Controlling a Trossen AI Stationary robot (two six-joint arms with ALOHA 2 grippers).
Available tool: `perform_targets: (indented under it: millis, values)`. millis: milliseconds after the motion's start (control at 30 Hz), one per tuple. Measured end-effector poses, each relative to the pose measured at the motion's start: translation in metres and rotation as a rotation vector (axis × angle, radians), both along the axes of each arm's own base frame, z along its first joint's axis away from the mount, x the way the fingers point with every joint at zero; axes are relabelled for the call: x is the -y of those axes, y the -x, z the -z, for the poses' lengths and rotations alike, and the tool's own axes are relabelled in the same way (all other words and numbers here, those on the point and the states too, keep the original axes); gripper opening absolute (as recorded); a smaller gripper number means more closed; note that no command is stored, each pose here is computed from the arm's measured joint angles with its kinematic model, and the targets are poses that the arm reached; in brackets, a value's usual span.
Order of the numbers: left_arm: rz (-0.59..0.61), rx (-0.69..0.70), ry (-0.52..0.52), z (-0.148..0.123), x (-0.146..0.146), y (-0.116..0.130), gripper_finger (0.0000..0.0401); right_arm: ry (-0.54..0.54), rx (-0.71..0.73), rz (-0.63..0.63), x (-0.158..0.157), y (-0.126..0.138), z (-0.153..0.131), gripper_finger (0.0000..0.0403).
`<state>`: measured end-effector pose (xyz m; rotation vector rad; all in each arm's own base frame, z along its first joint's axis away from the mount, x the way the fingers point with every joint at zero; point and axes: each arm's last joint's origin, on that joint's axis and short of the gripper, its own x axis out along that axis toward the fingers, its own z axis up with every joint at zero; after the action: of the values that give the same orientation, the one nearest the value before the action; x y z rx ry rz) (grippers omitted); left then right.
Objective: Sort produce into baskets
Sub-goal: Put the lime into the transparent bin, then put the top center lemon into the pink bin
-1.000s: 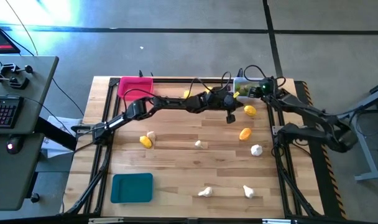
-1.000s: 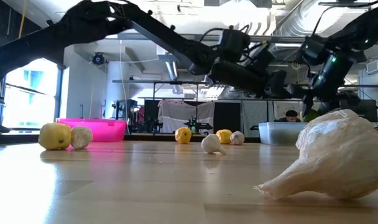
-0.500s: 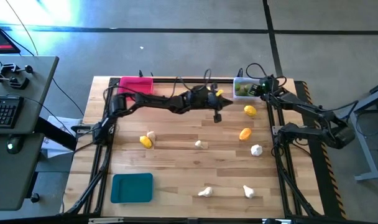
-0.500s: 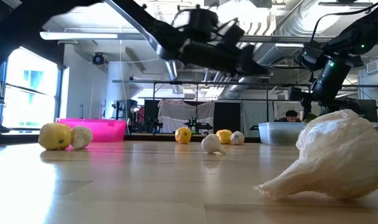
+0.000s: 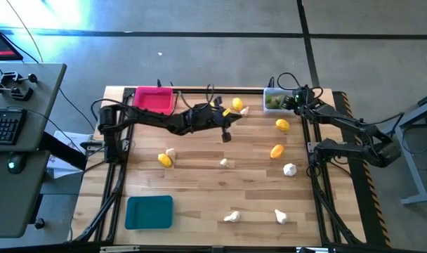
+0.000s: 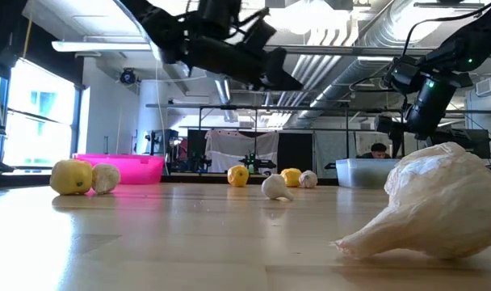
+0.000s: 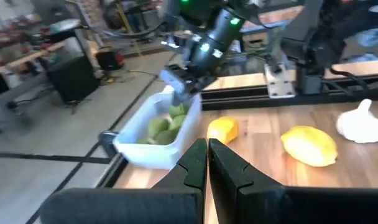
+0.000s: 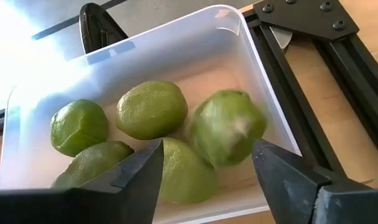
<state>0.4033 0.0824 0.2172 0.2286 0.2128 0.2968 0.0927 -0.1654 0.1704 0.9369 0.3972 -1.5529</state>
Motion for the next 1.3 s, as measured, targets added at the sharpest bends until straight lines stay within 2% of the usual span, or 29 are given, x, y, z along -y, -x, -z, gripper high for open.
perform_targets:
  millis: [200, 300, 400, 567, 633, 767, 900, 1000, 1300]
  values:
    - [-0.077, -0.012, 0.035, 0.007, 0.007, 0.035, 0.0002, 0.012, -0.017, -0.01, 0.0, -0.001, -0.001, 0.0235]
    - [-0.118, -0.003, 0.045, 0.01, 0.009, 0.052, 0.0002, 0.035, -0.018, -0.036, 0.002, -0.002, -0.002, 0.022]
    - [-0.155, 0.002, 0.041, 0.014, 0.01, 0.069, 0.0002, 0.044, -0.022, -0.055, 0.002, -0.004, -0.003, 0.0171]
    - [-0.192, -0.014, 0.038, 0.018, 0.01, 0.092, 0.0002, 0.027, -0.065, -0.091, 0.0, -0.003, -0.001, 0.004]
    - [-0.201, -0.016, 0.038, 0.019, 0.009, 0.1, 0.0002, 0.027, -0.093, -0.111, -0.001, -0.004, -0.001, 0.0011]
    - [-0.176, -0.008, 0.046, 0.02, 0.01, 0.113, 0.0002, 0.03, -0.121, -0.177, -0.005, -0.01, -0.001, 0.0019]
    - [-0.137, 0.031, 0.111, 0.02, 0.011, 0.124, 0.0002, 0.034, -0.162, -0.252, -0.011, -0.018, -0.001, 0.0003]
    - [-0.128, 0.043, 0.114, 0.019, 0.013, 0.131, 0.0001, 0.056, -0.201, -0.302, -0.016, -0.024, -0.001, 0.0003]
    - [-0.044, 0.036, 0.114, 0.019, 0.029, 0.133, 0.0, 0.262, -0.169, -0.599, -0.033, -0.063, -0.015, 0.0]
